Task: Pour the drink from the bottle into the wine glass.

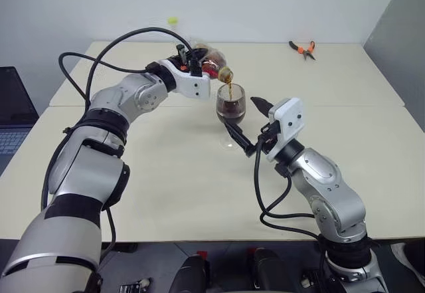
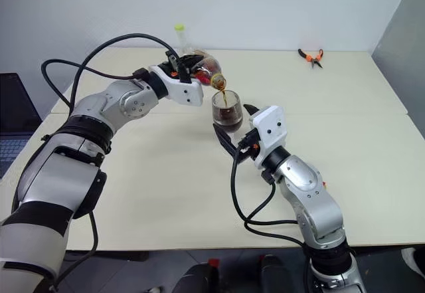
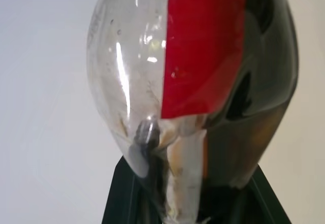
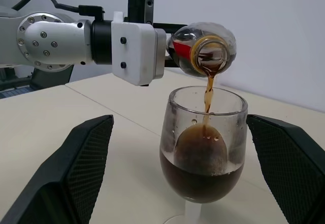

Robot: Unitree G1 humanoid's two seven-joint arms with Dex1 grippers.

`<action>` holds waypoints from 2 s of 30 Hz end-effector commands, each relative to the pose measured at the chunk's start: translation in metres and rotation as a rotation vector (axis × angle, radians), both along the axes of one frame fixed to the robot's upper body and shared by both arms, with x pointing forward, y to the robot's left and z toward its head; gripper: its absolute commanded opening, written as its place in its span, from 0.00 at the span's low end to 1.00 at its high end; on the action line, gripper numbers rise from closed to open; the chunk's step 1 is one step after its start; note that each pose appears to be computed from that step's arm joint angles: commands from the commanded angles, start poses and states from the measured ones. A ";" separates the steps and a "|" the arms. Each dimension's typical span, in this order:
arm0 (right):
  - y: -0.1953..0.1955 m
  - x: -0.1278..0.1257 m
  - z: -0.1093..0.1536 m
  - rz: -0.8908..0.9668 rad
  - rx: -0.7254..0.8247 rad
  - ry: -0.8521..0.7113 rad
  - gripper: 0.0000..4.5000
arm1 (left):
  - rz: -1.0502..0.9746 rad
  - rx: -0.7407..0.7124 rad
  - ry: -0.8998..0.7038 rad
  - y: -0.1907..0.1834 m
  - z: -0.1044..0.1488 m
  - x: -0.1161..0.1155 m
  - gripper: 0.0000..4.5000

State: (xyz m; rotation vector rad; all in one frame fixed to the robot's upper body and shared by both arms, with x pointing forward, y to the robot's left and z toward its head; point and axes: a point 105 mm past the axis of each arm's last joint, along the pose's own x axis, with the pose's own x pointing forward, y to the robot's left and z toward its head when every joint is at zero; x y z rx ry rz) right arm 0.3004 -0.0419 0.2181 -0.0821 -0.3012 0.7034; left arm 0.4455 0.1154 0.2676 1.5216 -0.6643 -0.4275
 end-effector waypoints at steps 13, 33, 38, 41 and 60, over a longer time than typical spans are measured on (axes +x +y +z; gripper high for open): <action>0.006 -0.007 0.015 0.032 0.034 -0.056 1.00 | -0.081 -0.260 0.097 -0.006 0.022 -0.006 0.15; 0.018 -0.028 0.015 0.278 -0.141 0.018 1.00 | 0.144 -1.292 0.584 0.097 -0.066 0.002 0.14; 0.019 -0.026 0.015 0.318 -0.158 0.054 1.00 | 0.234 -1.399 0.606 0.111 -0.091 -0.001 0.14; 0.019 -0.018 0.014 0.289 -0.180 0.067 1.00 | 0.277 -1.442 0.628 0.113 -0.107 -0.002 0.14; 0.020 -0.012 0.010 0.253 -0.202 0.097 1.00 | 0.339 -1.467 0.710 0.114 -0.145 -0.009 0.36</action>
